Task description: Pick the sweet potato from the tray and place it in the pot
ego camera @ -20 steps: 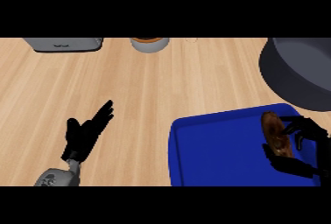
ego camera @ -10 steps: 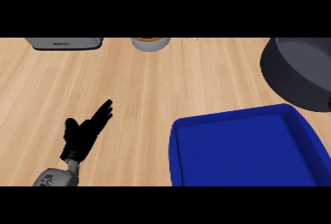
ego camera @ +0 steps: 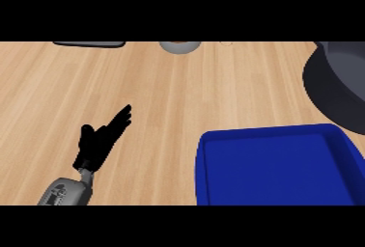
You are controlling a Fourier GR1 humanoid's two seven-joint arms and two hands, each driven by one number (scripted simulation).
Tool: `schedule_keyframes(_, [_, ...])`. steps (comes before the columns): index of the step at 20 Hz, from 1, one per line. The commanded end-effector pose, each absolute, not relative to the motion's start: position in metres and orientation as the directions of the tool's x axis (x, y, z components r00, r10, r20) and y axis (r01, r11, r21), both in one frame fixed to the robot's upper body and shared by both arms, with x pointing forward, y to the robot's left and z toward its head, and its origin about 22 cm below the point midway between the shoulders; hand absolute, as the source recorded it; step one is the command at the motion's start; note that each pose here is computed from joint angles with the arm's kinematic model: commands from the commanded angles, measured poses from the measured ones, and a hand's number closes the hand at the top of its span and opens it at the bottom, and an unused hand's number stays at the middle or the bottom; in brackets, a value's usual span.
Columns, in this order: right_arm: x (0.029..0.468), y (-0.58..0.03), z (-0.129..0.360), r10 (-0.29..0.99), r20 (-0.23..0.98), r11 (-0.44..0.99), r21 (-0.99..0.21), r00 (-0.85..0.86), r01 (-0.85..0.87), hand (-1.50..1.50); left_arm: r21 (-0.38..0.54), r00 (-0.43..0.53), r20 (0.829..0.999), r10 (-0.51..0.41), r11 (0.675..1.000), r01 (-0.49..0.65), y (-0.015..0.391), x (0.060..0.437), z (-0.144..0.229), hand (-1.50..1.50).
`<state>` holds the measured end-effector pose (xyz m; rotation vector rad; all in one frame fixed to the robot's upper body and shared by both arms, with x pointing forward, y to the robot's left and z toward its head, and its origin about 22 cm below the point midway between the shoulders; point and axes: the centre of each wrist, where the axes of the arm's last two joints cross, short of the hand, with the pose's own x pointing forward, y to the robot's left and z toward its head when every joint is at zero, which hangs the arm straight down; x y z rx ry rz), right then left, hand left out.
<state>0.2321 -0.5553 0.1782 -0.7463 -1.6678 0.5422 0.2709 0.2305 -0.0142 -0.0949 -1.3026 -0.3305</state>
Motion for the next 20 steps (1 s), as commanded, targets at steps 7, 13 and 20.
schedule_keyframes(7, [0.29, -0.546, 0.191, 0.836, 0.544, 0.548, -0.834, -0.074, 0.067, 1.5, 0.128, 0.218, 0.955, -0.203, 0.94, 0.317, 0.221, 0.278, -0.016, 0.0])
schedule_keyframes(13, [0.324, -0.519, 0.18, 0.951, 0.308, 0.309, -0.95, -0.034, 0.043, 1.5, 0.121, 0.203, 0.96, -0.195, 0.938, 0.326, 0.22, 0.279, -0.014, 0.0])
schedule_keyframes(20, [0.357, -0.488, 0.15, 0.99, 0.106, 0.12, -0.977, 0.088, -0.175, 1.5, 0.113, 0.219, 0.956, -0.195, 0.935, 0.338, 0.215, 0.276, -0.019, 0.0])
